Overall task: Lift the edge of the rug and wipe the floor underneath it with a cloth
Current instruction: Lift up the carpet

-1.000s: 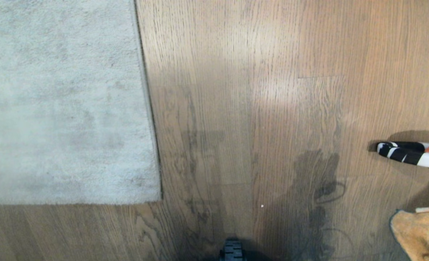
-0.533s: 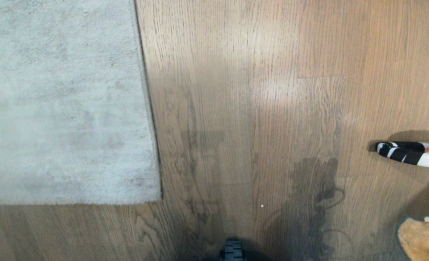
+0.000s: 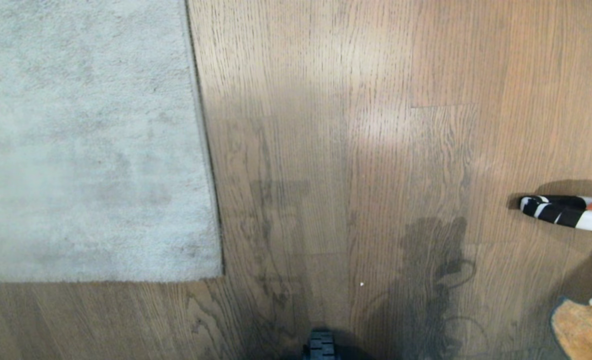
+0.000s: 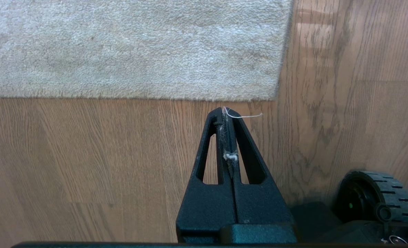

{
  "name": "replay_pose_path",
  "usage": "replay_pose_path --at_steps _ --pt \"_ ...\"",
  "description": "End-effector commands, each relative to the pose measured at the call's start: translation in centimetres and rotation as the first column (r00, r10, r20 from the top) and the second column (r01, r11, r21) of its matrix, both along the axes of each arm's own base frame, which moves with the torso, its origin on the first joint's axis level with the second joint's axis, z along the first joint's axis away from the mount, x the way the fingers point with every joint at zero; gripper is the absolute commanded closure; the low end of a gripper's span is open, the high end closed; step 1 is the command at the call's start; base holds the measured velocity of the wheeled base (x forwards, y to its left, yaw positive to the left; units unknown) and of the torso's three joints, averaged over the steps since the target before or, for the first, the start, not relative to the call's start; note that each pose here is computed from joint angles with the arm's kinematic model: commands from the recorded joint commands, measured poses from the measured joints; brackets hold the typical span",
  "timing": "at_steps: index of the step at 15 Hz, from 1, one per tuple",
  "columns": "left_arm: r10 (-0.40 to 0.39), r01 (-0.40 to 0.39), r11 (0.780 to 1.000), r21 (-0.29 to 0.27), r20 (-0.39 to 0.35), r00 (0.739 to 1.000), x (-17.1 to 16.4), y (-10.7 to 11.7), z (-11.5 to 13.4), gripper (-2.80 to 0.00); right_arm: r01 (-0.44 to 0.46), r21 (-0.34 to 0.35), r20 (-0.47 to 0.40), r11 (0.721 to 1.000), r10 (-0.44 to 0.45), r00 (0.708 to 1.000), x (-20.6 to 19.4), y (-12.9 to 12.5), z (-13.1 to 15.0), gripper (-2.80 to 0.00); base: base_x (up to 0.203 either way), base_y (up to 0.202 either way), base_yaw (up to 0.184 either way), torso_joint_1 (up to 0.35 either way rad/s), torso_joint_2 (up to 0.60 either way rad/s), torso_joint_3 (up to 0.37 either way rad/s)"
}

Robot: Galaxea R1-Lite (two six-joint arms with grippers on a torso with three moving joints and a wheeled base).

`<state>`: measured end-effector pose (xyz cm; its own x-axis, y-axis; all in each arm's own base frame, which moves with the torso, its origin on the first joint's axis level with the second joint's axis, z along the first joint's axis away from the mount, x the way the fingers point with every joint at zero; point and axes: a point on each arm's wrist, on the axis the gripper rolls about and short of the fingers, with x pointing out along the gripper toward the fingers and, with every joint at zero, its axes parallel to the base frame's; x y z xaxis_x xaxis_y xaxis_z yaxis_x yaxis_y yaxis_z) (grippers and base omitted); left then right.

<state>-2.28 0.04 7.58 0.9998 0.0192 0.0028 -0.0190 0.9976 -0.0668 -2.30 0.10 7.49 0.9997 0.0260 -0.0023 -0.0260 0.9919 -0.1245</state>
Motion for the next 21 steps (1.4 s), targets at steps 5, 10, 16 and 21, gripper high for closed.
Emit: replay_pose_path --at_steps 5,10,16,21 --pt "0.001 -0.001 1.0 -0.001 0.0 1.0 0.0 0.0 0.0 0.0 -0.002 -0.001 -0.002 1.0 0.002 1.0 0.02 0.0 0.01 0.0 0.0 0.0 0.0 0.0 0.0 0.0" --pt "0.001 -0.001 1.0 -0.001 0.0 1.0 0.0 0.0 0.0 0.0 -0.001 -0.001 -0.002 1.0 0.001 1.0 0.02 0.0 0.01 0.0 0.0 0.0 0.0 0.0 0.0 0.0" --pt "0.001 -0.001 1.0 -0.001 0.0 1.0 0.0 0.0 0.0 0.0 0.001 -0.001 -0.002 1.0 -0.001 1.0 0.02 0.0 0.01 0.0 0.0 0.0 0.0 0.0 0.0 0.0" --pt "-0.001 0.001 1.0 -0.001 -0.004 1.0 -0.01 0.0 -0.02 0.0 -0.002 -0.001 -0.002 1.0 0.002 1.0 0.02 0.0 0.01 0.0 0.0 0.0 0.0 0.0 0.0 0.0"
